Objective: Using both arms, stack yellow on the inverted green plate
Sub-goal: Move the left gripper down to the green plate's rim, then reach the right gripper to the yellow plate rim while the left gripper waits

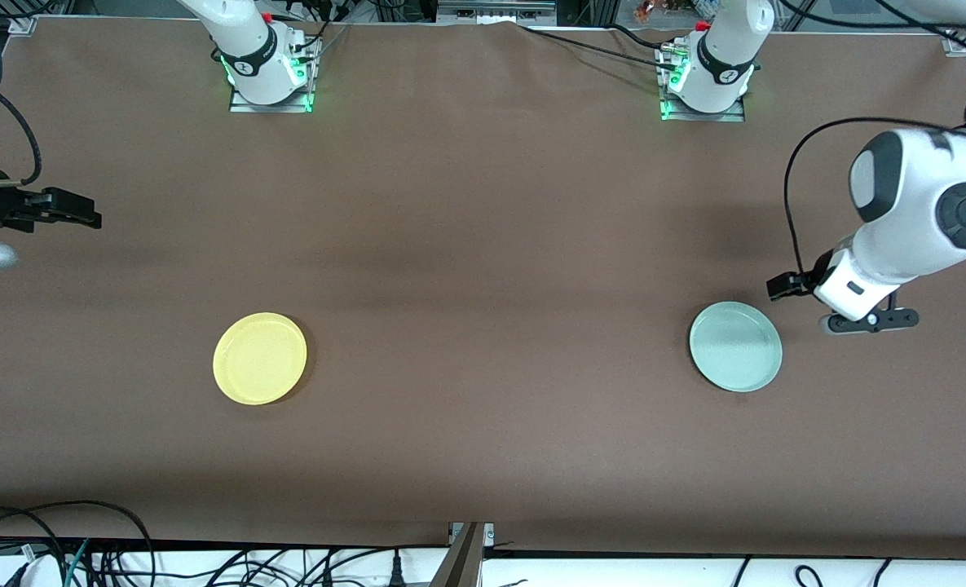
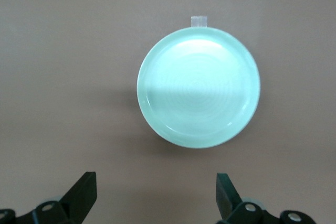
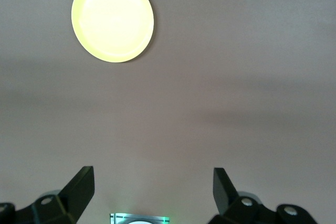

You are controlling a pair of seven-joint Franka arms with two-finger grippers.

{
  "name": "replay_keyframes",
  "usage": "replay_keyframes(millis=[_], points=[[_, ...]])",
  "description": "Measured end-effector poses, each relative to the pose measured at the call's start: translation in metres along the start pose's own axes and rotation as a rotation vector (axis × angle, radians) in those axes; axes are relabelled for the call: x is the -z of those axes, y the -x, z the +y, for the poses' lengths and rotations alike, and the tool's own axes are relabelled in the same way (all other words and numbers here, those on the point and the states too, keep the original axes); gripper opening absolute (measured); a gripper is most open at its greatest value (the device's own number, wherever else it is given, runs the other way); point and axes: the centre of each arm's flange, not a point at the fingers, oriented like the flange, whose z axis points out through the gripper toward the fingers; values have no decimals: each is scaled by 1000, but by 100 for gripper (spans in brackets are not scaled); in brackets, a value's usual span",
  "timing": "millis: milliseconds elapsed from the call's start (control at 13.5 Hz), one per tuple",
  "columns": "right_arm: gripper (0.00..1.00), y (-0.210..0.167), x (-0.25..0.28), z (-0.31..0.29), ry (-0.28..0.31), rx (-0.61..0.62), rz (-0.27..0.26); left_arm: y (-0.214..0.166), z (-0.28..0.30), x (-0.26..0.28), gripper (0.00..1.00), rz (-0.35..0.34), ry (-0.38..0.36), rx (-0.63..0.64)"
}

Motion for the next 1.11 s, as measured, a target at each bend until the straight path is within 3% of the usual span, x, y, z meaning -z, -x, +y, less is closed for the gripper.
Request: replay_keyframes(millis=[518, 814, 1109], points=[[100, -45, -50, 1, 4, 1, 22, -26, -20, -105, 100, 21, 21, 1], [100, -94, -132, -1, -35, -8, 18, -37, -33, -110, 100, 37, 25, 23], [100, -119, -193, -3, -85, -33, 27, -45, -41, -117, 97, 36, 27, 12]])
